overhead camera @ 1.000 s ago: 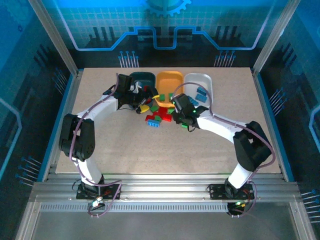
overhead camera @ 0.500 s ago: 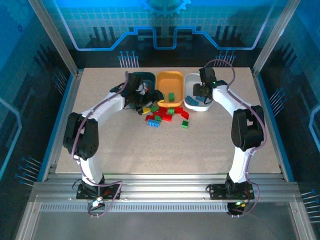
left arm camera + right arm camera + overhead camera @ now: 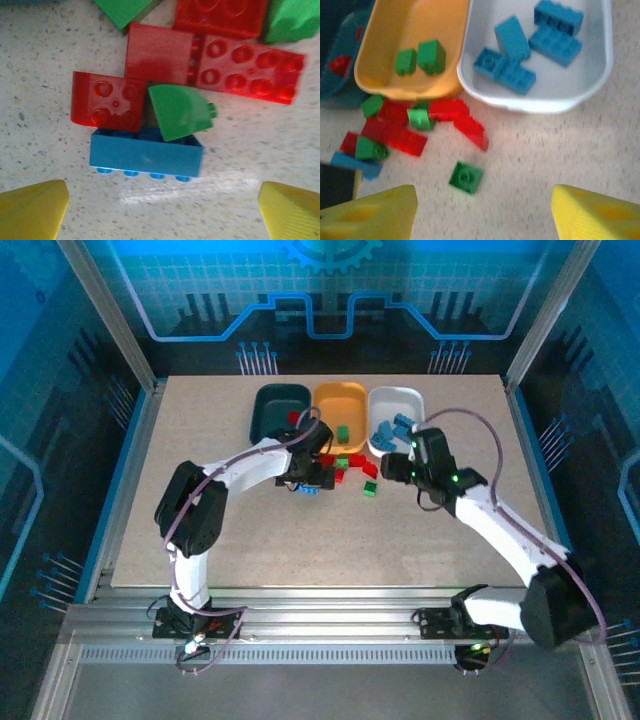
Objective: Sort the legos into containers by color
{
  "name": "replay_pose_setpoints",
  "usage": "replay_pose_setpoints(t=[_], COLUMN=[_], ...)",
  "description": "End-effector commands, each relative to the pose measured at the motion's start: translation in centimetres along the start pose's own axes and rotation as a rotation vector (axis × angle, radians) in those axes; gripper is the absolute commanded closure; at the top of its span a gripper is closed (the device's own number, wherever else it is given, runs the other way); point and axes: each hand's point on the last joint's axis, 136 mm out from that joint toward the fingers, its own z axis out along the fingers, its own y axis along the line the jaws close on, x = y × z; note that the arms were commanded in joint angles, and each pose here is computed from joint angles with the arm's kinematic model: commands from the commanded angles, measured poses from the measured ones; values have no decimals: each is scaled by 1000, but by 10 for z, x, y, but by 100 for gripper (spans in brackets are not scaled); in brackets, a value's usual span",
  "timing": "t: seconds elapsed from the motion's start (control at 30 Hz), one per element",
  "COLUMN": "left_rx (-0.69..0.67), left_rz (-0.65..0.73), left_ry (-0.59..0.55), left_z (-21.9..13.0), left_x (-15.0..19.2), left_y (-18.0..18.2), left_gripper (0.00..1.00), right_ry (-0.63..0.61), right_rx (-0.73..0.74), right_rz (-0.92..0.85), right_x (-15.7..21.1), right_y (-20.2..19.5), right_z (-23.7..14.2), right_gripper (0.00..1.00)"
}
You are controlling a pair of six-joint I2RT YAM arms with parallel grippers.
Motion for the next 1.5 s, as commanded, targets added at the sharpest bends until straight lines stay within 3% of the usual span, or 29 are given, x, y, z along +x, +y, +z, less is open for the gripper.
replay_pose_setpoints(t=[0.0, 0.23, 0.73, 0.97, 1.1, 1.3, 1.47], left_rx=[-110, -118, -92, -76, -63, -41, 55], left_rz=[64, 48, 103, 97, 95, 154, 182], left_ry=[29, 22, -11, -10, -25, -63, -124], left_z=[19, 35, 44, 43, 33, -3, -47], left_x=[13, 14, -4, -4, -2, 7, -2], left_y=[18, 19, 6, 3, 3, -16, -51], left_gripper=[4, 14, 20, 35, 44, 45, 47], right_ry=[-2, -102, -61, -58, -59, -57, -22], right_rx=[11, 32, 23, 26, 26, 47, 154], right_rz=[37, 81, 76, 71, 70, 72, 136], right_x=[27, 36, 48, 48, 48, 49, 57], right_y=[-10, -26, -22, -21, -21, -24, -46], right_z=[-6, -16, -3, -2, -1, 0, 5], right_gripper=[27, 25, 26, 26, 26, 26, 26])
